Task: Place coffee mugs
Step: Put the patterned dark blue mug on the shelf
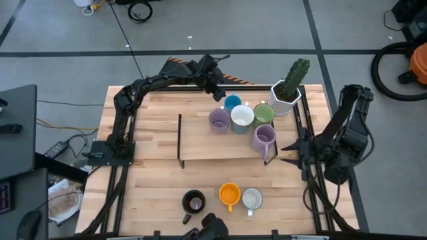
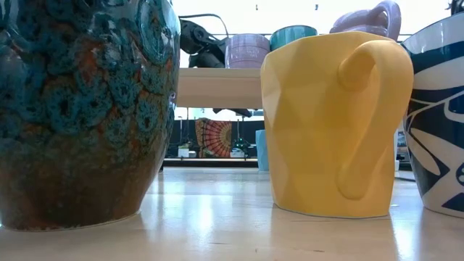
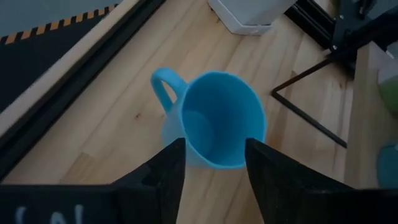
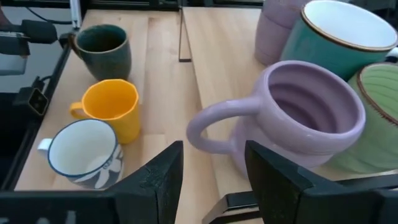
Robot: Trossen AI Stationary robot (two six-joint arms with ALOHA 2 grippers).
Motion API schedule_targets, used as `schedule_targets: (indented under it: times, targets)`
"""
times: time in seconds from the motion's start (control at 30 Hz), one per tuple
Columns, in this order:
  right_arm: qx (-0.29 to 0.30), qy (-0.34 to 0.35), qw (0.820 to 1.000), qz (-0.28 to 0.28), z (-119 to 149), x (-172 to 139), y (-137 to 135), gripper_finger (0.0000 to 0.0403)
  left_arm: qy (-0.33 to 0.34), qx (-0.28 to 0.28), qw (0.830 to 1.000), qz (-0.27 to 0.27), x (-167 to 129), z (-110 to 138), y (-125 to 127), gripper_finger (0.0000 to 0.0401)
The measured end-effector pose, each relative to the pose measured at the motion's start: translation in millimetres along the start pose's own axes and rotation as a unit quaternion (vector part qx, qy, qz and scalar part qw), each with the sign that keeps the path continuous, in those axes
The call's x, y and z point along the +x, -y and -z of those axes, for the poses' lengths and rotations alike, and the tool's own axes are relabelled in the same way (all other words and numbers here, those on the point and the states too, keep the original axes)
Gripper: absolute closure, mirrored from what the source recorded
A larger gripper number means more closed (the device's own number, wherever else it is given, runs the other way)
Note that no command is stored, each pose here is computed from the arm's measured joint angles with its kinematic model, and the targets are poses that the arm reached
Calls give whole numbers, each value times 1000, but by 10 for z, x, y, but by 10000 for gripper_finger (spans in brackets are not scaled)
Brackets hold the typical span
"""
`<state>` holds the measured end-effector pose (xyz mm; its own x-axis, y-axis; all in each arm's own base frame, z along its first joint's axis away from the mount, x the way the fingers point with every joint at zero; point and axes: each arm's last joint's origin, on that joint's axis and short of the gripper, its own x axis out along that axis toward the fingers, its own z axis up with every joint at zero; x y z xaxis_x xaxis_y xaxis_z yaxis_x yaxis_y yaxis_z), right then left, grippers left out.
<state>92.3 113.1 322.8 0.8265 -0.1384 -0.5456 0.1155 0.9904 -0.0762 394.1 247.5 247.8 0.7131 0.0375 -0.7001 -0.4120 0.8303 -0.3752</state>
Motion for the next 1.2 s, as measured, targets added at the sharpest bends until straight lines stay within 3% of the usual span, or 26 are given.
schedule_targets:
  times: [0.27,0.47,1.2]
  targets:
    - [-7,11,1000,-10,13,-39,-28,227,-1,6,1000,-14,46,21,104,210]
    - [-12,18,1000,-15,24,-65,-40,227,-28,-4,1000,-1,249,113,53,189]
    - [8,20,999,-31,17,-149,122,227,-49,-3,999,1,368,186,59,188]
